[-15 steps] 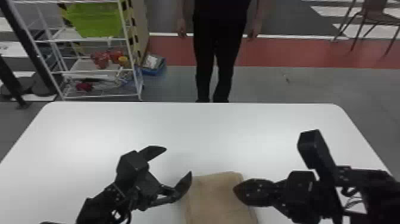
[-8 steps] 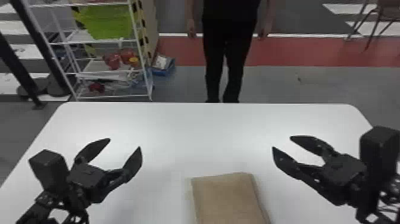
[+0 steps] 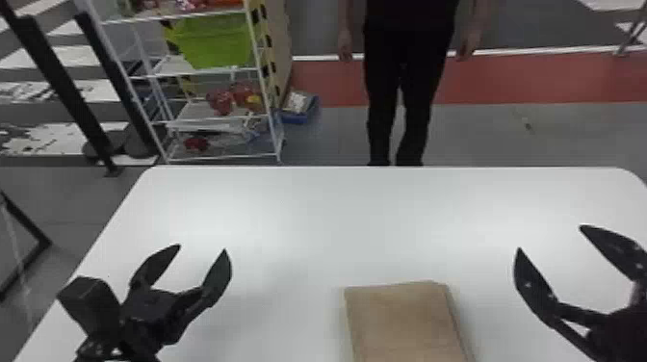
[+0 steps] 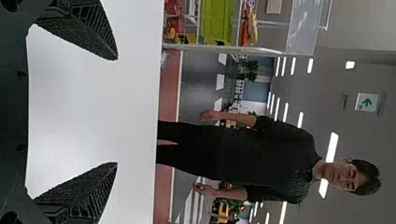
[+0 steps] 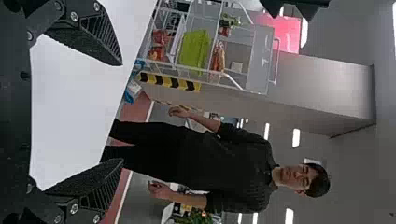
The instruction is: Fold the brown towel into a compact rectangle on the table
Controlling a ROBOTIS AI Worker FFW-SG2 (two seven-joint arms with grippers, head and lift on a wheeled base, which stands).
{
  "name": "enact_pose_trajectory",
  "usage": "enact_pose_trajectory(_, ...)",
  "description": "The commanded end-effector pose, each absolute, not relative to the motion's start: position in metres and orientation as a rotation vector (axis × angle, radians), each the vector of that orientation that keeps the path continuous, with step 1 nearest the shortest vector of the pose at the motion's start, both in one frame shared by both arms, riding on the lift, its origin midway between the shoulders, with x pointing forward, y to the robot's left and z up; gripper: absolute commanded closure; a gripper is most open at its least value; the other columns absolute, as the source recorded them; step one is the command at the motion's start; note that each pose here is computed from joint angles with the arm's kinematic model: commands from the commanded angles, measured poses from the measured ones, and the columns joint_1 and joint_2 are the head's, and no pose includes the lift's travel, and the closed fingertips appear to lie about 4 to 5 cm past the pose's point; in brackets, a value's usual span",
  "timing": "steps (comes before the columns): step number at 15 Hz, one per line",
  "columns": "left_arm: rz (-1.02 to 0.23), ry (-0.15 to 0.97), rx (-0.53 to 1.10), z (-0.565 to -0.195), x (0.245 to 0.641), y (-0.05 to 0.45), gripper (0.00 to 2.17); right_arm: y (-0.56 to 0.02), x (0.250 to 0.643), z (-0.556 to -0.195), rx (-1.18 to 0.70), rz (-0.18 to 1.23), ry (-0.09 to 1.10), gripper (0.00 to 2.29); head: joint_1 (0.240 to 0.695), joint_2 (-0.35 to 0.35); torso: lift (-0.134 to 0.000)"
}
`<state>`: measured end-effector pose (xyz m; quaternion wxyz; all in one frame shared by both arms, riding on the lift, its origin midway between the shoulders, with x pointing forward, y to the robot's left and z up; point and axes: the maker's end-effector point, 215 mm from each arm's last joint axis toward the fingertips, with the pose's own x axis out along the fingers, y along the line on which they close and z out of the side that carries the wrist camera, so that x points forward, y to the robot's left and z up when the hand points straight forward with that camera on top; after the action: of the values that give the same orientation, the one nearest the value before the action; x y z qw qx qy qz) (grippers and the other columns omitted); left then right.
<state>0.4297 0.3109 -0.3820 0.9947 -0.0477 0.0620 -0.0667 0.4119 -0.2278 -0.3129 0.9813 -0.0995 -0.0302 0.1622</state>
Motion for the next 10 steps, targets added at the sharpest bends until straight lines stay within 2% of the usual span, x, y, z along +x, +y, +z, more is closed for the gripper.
enact_pose_trajectory(1, -0.094, 0.103, -0.072, -0.380, 0.422, 0.334, 0.08, -0.248, 0.408, -0.324, -0.209, 0.298, -0.049, 0.17, 0.695, 0.111, -0.123)
enact_pose_trajectory(7, -0.116, 0.091, -0.060, -0.378, 0.406, 0.337, 0.09, -0.261, 0.414, -0.333, -0.125, 0.268, 0.053, 0.17, 0.695, 0.109, -0.123)
enact_pose_trajectory(10, -0.127, 0.089, -0.057, -0.377, 0.402, 0.332, 0.09, -0.257, 0.416, -0.334, -0.097, 0.266, 0.066, 0.17, 0.695, 0.102, -0.123)
